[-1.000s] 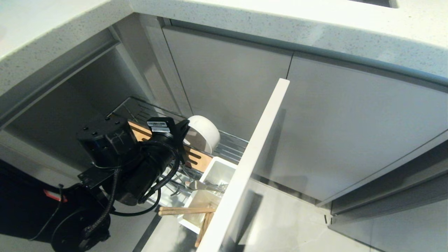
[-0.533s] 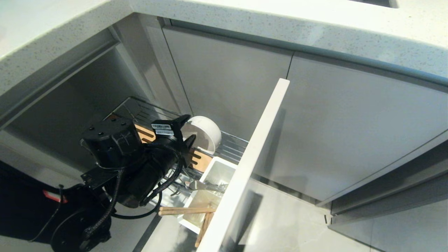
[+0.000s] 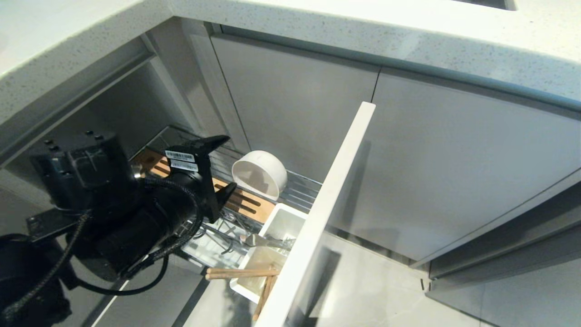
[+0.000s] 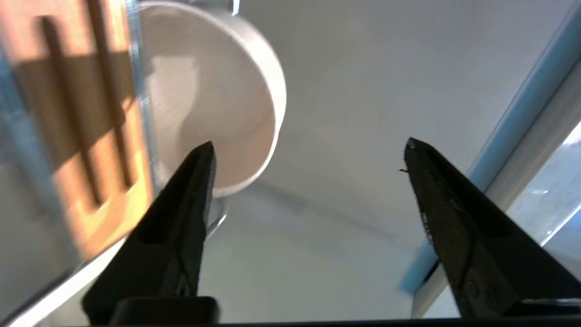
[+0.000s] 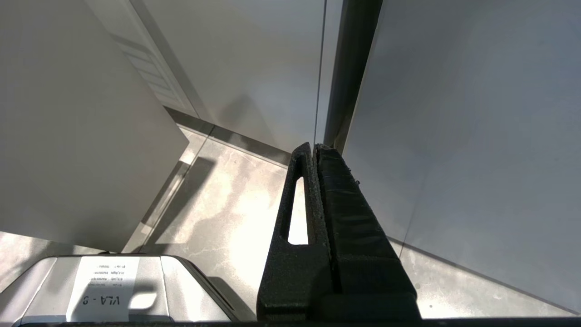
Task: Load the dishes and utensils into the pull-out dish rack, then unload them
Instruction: Pick up the bowl and place it in the cupboard, then pick up the plate and place it in the cupboard
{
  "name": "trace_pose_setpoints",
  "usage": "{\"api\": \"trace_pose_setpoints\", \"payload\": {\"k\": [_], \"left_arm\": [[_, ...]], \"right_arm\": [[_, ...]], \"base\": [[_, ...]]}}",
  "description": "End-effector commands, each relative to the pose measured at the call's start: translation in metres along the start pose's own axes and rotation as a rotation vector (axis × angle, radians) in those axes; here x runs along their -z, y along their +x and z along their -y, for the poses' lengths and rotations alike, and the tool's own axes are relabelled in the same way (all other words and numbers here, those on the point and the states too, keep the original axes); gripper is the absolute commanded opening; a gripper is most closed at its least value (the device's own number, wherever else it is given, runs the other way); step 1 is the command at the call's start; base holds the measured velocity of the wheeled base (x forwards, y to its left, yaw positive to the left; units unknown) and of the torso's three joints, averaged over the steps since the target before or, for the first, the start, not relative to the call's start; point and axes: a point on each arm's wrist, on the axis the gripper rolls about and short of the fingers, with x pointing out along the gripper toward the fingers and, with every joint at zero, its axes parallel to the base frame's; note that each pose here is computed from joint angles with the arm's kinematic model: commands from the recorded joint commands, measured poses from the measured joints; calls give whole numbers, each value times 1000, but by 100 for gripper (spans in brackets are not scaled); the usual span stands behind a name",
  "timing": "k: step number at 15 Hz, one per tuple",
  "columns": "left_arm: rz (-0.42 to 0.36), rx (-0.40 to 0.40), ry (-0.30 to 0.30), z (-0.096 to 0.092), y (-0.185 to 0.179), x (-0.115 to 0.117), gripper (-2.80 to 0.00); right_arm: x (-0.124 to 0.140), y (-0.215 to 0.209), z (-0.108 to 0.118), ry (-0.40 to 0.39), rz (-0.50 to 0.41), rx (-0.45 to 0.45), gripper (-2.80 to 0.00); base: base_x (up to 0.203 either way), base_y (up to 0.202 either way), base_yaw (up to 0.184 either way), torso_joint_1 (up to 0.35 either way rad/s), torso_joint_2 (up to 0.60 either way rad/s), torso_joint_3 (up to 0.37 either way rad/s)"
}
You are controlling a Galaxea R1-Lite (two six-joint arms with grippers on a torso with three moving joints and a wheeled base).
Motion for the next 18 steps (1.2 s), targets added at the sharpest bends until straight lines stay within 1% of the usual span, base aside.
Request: {"api": "trace_pose_setpoints", "payload": {"k": [1,2,3,5,7,9,11,13,14,15,16,17,18], "left_arm": [[-9,-7,-9,18,-26,-9,0],[-11,-10,-7,22,-34,-12,0],[-9,-4,-6,28,-42,-15,-280],[1,35,-7,46,-61,-24,-280],[6,72,70,64,-72,-30,-280],[22,141,132,85,-78,-35,-280],[46,260,196,120,-87,-40,-280],[72,410,235,162,-103,-48,-280],[85,486,276,181,-112,-52,-280],[98,555,329,196,-121,-56,-280],[127,641,377,208,-130,-59,-280],[144,712,391,214,-139,-61,-280],[126,778,406,220,-146,-63,-280]], "right_arm": [[0,0,0,0,-2,0,-280],[0,0,0,0,-2,0,-280],[0,0,0,0,-2,0,-280],[0,0,0,0,-2,0,-280],[0,0,0,0,-2,0,-280],[0,0,0,0,-2,0,-280],[0,0,0,0,-2,0,-280],[0,0,0,0,-2,0,-280],[0,0,0,0,-2,0,-280],[0,0,0,0,-2,0,-280],[0,0,0,0,-2,0,-280],[0,0,0,0,-2,0,-280],[0,0,0,0,-2,0,-280]], "base": [[0,0,0,0,0,0],[0,0,0,0,0,0],[0,0,0,0,0,0],[0,0,0,0,0,0],[0,0,0,0,0,0],[0,0,0,0,0,0],[0,0,0,0,0,0],[0,0,0,0,0,0],[0,0,0,0,0,0],[0,0,0,0,0,0],[0,0,0,0,0,0],[0,0,0,0,0,0],[0,0,0,0,0,0]]}}
